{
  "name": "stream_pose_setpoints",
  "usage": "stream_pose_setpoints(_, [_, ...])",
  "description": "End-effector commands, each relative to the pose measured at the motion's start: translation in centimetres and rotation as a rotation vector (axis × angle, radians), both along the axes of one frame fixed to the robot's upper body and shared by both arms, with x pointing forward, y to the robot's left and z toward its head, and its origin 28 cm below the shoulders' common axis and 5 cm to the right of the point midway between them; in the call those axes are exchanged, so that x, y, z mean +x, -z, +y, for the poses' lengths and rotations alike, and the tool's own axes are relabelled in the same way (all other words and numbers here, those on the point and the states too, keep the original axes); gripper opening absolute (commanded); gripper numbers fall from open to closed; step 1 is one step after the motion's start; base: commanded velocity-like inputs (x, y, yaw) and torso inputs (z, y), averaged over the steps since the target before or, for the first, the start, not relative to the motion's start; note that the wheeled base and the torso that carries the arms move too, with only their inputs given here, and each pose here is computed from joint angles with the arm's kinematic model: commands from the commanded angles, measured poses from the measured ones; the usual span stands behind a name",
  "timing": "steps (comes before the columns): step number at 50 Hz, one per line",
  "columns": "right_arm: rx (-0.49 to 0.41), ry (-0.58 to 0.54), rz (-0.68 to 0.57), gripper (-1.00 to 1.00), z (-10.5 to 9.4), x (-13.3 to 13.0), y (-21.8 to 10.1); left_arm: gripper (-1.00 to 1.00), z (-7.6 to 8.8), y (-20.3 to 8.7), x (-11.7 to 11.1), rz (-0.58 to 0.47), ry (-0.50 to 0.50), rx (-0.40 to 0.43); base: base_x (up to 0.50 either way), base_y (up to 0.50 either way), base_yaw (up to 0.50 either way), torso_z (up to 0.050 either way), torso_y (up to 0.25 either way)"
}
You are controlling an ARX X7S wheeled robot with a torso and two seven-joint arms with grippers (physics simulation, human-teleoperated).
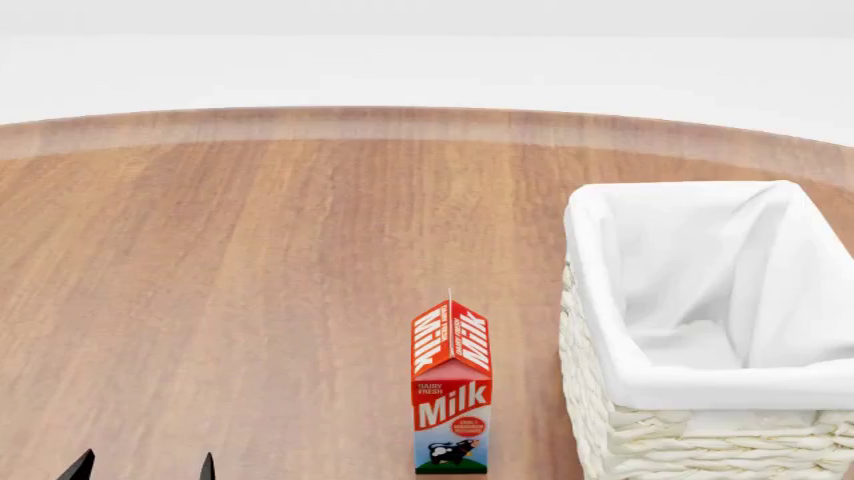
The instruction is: Pick up the orange juice, and put it in the basket.
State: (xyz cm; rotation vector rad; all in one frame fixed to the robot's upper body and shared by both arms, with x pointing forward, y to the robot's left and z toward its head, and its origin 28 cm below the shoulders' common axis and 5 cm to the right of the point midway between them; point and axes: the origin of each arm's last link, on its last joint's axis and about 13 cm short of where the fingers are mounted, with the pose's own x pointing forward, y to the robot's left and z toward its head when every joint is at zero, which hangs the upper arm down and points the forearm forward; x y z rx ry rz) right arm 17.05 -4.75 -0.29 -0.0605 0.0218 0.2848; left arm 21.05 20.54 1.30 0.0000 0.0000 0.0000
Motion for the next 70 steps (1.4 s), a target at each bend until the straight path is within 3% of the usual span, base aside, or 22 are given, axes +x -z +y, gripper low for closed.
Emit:
stream_pose_setpoints(1, [0.004, -0.008, 0.006, 1.0, 0.4, 0.2, 0.5, 1.0, 0.0, 0.0, 0.0, 0.0, 0.0, 0.0, 0.0, 0.0, 0.0, 0.0, 0.0])
stream_pose_setpoints(30, [-0.005, 0.006, 0.041, 1.0, 0.8, 2.1, 1.7, 1.0, 0.0, 0.0, 0.0, 0.0, 0.0, 0.0, 0.0, 0.0, 0.0, 0.0, 0.0])
stream_pose_setpoints(70, [-0.003, -0.001, 0.054, 1.0, 1.1, 2.0, 2.4, 1.0, 0.0, 0.0, 0.0, 0.0, 0.0, 0.0, 0.0, 0.0, 0.0, 0.0, 0.0])
